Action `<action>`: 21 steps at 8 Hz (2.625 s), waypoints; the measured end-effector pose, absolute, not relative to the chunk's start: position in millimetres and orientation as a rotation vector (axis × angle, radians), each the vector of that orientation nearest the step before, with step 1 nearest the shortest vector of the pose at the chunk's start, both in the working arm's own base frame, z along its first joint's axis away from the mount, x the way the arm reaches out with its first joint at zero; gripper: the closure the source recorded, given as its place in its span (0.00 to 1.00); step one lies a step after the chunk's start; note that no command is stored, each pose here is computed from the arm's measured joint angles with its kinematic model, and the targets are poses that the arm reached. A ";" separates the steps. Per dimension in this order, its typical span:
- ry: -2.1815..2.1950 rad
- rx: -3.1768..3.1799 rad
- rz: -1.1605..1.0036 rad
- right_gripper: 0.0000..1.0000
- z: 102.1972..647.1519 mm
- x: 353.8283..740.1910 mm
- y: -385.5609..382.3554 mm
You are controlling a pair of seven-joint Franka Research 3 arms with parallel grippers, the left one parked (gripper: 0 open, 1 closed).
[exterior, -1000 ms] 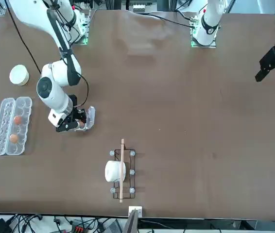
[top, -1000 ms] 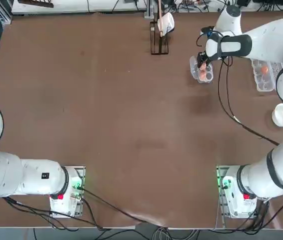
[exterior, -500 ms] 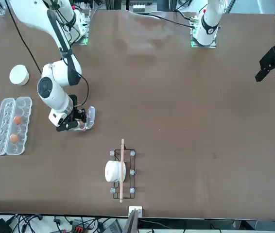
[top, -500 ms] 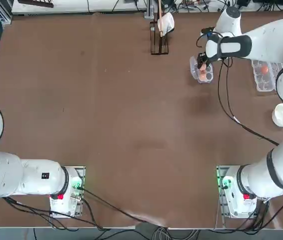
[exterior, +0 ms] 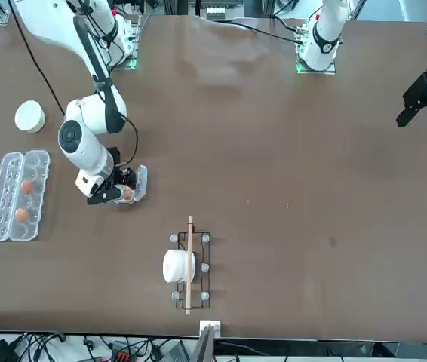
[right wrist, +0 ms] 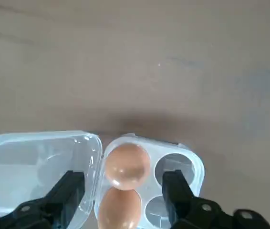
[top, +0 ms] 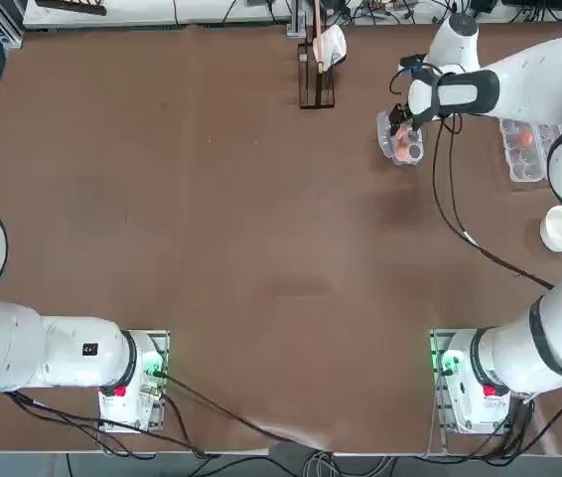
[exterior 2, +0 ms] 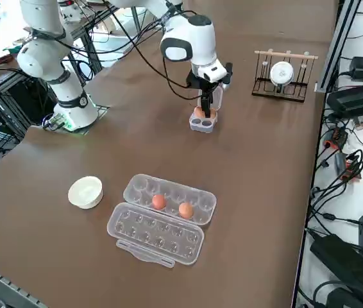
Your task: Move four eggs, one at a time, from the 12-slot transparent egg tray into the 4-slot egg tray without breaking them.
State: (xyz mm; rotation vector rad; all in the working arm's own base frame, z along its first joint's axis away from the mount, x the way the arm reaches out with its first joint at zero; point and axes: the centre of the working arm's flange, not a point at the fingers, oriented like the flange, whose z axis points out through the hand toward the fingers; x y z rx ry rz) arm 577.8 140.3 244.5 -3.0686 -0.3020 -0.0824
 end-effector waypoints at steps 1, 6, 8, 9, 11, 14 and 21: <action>-0.302 -3.067 -0.100 0.00 250.3 580.2 140.7; -0.347 -3.073 -0.129 0.00 341.8 596.7 92.0; -0.452 -3.067 -0.091 0.00 365.3 599.2 40.1; -0.535 -3.056 -0.082 0.00 370.1 598.3 13.6; -0.773 -3.009 -0.066 0.00 370.4 594.6 -42.7; -1.140 -2.884 -0.030 0.00 361.3 578.0 -135.8; -1.776 -2.616 0.004 0.00 305.5 562.1 -231.6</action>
